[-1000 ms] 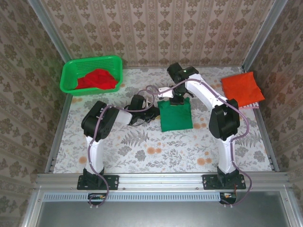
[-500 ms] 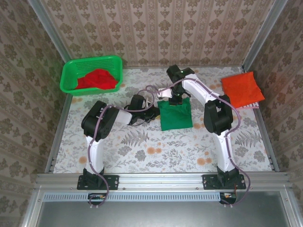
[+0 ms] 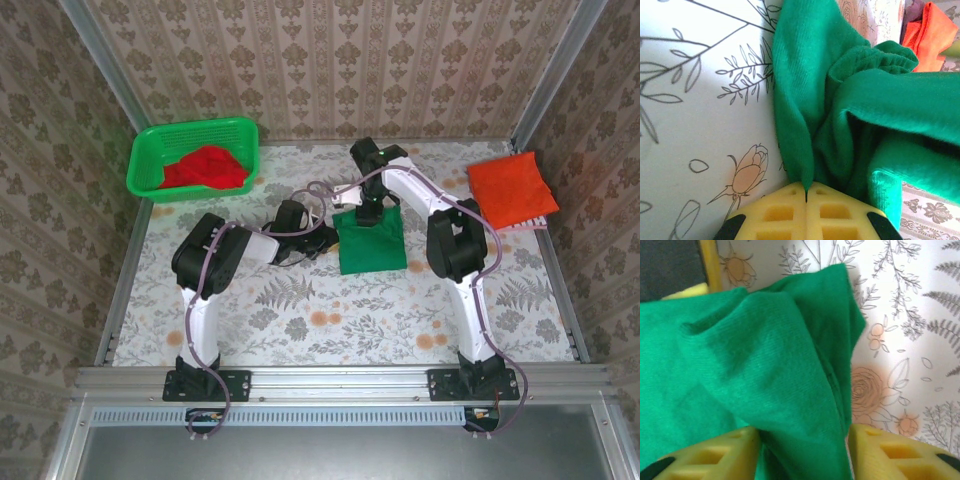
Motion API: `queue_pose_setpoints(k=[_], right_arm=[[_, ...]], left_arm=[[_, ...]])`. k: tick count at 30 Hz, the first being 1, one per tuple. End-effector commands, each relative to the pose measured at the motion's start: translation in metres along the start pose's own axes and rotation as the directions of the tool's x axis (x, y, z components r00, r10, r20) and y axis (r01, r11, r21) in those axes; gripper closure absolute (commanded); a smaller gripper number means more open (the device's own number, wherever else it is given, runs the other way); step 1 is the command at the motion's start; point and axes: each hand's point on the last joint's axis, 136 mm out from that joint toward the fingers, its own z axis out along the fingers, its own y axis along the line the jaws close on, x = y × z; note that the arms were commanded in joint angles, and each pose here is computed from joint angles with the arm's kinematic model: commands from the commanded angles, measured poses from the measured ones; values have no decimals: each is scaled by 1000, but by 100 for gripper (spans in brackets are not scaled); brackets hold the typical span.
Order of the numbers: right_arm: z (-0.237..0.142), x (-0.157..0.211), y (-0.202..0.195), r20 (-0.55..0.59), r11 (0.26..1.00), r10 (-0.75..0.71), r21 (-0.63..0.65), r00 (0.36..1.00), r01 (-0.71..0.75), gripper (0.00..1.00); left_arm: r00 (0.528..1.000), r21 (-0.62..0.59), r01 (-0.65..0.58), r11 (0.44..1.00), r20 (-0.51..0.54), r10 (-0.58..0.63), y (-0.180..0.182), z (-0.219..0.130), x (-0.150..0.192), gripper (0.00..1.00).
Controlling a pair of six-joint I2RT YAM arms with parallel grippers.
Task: Fold and stack the t-shirts
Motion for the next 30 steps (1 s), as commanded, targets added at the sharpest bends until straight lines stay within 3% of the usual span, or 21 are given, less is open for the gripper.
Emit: queue_pose_setpoints(k=[1, 7, 9, 12, 15, 19, 25, 28, 30], right_arm=[[-24, -5, -19, 36, 994, 16, 106, 999, -19, 29], [-60, -15, -26, 182, 963, 75, 241, 980, -119, 12], [-71, -17, -31, 245, 936, 118, 298, 962, -190, 9], [-91, -14, -42, 360, 853, 240, 365, 901, -373, 7], [-110, -4, -48, 472, 733, 389, 363, 792, -576, 6], [-127, 18, -38, 583, 525, 591, 247, 558, -814, 3], [-105, 51, -10, 535, 309, 813, -58, 232, -949, 3], [-82, 63, 1, 457, 241, 875, -129, 158, -962, 4], [-68, 69, 6, 408, 218, 902, -150, 140, -964, 4]], left_arm=[[965, -335, 188, 923, -112, -237, 103, -9, 67, 100], [974, -329, 166, 930, -92, -207, 93, -15, 62, 100], [978, -319, 153, 935, -85, -189, 87, -17, 60, 100], [985, -308, 127, 943, -72, -156, 76, -22, 55, 92], [993, -301, 89, 949, -53, -110, 61, -29, 48, 81], [999, -281, 27, 959, -13, -32, 34, -45, 37, 75], [995, -320, -65, 945, 50, 85, 1, -74, 22, 60], [981, -328, -126, 936, 99, 167, -16, -79, 12, 37], [964, -322, -181, 929, 128, 232, -31, -77, 3, 28]])
